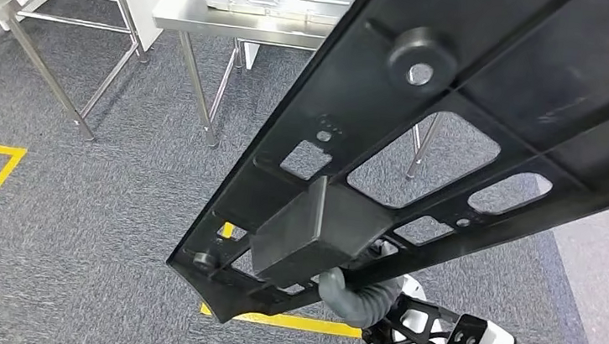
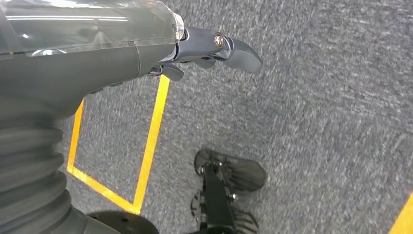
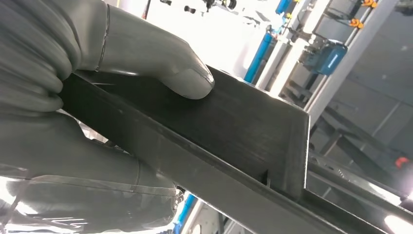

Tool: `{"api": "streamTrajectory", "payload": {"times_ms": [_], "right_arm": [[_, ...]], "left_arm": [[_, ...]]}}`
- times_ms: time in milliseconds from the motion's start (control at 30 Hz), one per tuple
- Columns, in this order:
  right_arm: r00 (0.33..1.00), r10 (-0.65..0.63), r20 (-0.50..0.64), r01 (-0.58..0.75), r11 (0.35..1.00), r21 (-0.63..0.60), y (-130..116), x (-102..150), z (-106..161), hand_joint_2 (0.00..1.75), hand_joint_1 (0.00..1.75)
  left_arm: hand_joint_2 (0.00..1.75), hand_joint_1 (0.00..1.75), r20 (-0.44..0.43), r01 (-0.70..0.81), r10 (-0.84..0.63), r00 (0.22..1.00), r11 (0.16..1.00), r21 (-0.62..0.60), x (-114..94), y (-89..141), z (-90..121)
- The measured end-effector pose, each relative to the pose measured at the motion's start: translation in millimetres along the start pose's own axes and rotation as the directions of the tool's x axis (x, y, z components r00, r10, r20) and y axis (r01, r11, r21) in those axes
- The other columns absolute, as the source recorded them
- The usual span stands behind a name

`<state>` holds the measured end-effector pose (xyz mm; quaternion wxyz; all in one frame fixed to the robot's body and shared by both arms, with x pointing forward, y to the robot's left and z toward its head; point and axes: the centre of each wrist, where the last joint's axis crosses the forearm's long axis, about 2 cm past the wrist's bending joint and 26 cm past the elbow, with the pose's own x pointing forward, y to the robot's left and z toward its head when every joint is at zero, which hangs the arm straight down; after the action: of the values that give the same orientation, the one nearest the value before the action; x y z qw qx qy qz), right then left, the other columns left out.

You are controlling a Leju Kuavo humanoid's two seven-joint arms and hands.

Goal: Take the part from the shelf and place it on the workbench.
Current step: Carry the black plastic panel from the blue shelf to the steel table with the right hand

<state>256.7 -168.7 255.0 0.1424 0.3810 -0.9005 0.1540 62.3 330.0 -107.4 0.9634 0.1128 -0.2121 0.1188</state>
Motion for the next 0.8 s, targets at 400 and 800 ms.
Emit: {"api": "streamTrajectory", "payload": {"times_ms": [400,800], "right_arm": [[1.0,-0.006,0.005,0.006,1.0,0.002,-0.2,-0.1,-0.9,1.75,1.71],[1.0,0.02,0.003,-0.02,1.0,-0.016,-6.4,1.5,0.5,1.75,1.71]], "left_arm": [[1.75,0.0,-0.018,-0.002,0.002,1.0,1.0,0.008,-4.9,3.5,1.0],[1.75,0.0,-0.015,-0.001,0.001,1.0,1.0,-0.014,-2.9,4.1,0.2]]}}
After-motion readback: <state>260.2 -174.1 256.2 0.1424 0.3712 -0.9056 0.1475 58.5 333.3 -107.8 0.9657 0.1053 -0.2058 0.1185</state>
